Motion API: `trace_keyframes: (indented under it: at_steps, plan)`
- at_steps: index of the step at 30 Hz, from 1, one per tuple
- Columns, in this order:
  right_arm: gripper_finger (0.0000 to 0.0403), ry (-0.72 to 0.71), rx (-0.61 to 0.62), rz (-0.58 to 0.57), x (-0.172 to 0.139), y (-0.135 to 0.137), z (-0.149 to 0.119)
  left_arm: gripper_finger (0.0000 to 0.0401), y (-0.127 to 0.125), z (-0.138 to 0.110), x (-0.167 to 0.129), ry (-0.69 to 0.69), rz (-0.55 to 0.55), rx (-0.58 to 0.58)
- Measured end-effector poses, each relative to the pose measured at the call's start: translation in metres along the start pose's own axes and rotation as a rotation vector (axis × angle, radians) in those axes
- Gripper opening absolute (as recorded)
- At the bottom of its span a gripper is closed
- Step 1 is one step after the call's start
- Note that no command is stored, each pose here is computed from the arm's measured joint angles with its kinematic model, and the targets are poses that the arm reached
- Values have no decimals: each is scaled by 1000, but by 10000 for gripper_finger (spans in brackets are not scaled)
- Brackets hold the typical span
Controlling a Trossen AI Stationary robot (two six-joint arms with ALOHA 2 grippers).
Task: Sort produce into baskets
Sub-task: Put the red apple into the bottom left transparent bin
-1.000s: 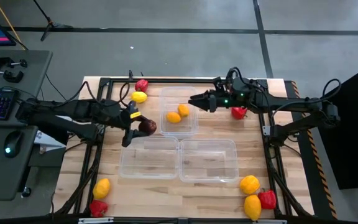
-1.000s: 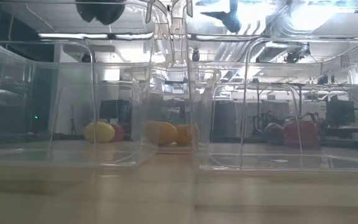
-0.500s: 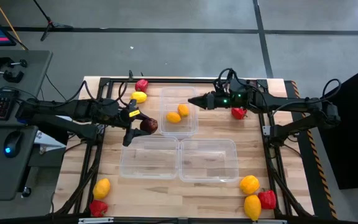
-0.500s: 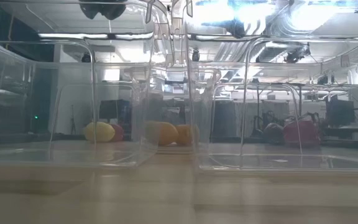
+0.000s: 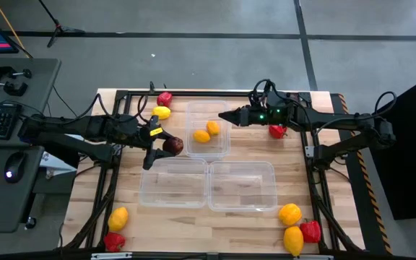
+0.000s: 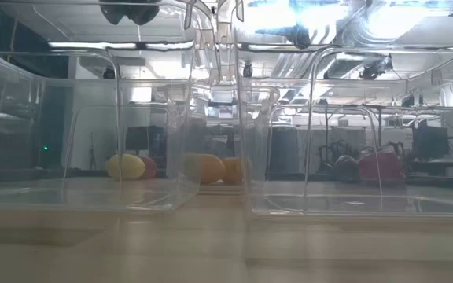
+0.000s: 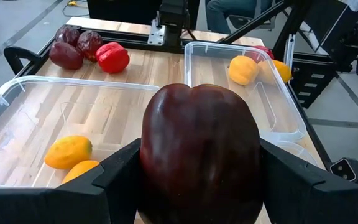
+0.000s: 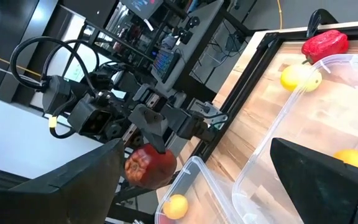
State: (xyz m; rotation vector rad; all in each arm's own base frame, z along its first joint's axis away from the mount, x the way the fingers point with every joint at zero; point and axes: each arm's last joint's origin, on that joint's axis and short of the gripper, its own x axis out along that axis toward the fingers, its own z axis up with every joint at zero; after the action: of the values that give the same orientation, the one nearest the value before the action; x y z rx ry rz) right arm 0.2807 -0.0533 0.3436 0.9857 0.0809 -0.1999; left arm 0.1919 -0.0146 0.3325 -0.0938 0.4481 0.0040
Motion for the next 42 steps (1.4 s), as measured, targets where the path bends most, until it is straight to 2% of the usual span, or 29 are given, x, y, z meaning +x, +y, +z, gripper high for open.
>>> trace_keyframes:
  at_steps: [20,31,34,38,42]
  plan:
    - [392,3,-4,2,0,1,-1,243,1,0,0,-5,38,-28]
    - [392,21,-32,-11,0,0,-4,243,1,0,0,-7,42,-102]
    - [392,21,-32,-12,0,0,-4,243,4,-2,0,0,131,-127]
    - [392,22,-29,-13,0,0,-4,243,19,-15,-11,89,415,-140]
    - [392,32,-55,-26,0,-1,-5,243,38,-29,-22,209,570,-213]
